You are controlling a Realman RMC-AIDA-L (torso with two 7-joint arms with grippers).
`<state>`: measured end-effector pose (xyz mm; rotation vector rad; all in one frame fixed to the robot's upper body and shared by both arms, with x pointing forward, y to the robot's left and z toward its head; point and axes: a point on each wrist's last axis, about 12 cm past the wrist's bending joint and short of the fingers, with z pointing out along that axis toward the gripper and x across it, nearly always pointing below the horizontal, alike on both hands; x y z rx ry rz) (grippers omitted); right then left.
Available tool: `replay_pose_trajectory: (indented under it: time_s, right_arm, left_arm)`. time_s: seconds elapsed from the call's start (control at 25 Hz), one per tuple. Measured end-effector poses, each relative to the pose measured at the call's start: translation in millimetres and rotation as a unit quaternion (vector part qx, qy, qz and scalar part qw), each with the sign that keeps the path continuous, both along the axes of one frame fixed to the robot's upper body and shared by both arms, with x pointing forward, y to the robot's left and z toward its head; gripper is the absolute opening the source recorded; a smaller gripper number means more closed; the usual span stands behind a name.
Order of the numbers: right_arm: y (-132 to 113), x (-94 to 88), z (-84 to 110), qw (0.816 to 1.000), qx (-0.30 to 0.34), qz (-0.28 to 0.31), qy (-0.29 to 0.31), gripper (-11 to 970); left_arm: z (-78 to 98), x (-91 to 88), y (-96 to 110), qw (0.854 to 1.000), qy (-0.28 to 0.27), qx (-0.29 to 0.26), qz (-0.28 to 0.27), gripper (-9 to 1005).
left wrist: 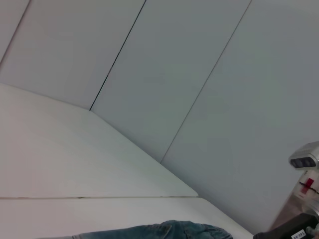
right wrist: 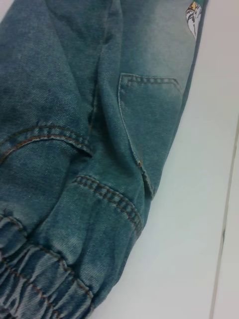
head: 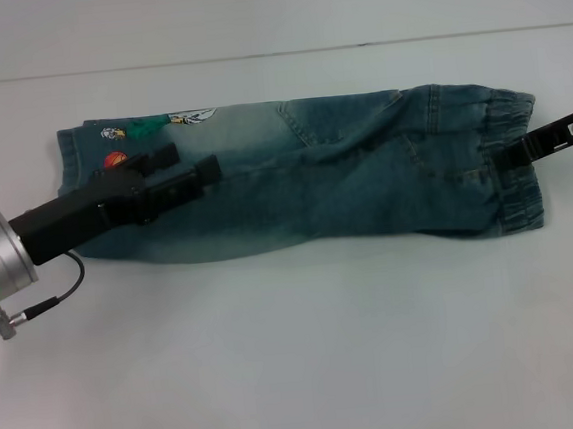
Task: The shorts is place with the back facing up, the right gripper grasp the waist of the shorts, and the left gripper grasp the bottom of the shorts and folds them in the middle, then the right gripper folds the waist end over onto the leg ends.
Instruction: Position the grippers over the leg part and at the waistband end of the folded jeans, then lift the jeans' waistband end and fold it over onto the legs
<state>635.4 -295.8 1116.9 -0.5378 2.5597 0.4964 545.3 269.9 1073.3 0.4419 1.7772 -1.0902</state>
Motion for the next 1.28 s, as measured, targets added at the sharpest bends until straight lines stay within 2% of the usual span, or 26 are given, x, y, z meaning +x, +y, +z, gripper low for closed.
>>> replay_pose_trajectory:
  time_s: [0.28, 0.6, 0.76, 0.88, 1.04, 1.28]
  right_arm:
    - [0.1, 0.5, 0.6, 1.000, 0.001, 0.001, -0.002, 91]
    - [-8.7, -0.3, 17.5, 0.997, 0.070, 0.001, -0.023, 82]
    - [-19.3, -5.2, 34.0, 0.992, 0.123, 0.011, -0.033, 81]
    - [-23.4, -10.4, 46.8, 0.987, 0.151, 0.026, -0.040, 80]
    - [-24.5, -17.9, 62.7, 0.981, 0.182, 0.055, -0.046, 78]
    - [-24.7, -27.7, 87.5, 0.968, 0.226, 0.095, -0.060, 76]
  left_arm:
    - [0.2, 2.4, 0.0, 1.000, -0.001, 0.003, 0.005, 933]
    - [-0.9, 6.2, -10.2, 1.000, -0.009, 0.015, -0.001, 923]
    - [-3.8, 13.5, -20.8, 0.999, -0.026, 0.023, 0.022, 882]
    - [-8.2, 22.3, -32.6, 0.998, -0.040, 0.015, 0.054, 675]
    - [-14.5, 33.8, -48.4, 0.991, -0.070, 0.014, 0.112, 507]
    - [-24.2, 40.9, -87.8, 0.982, -0.125, 0.078, 0.119, 254]
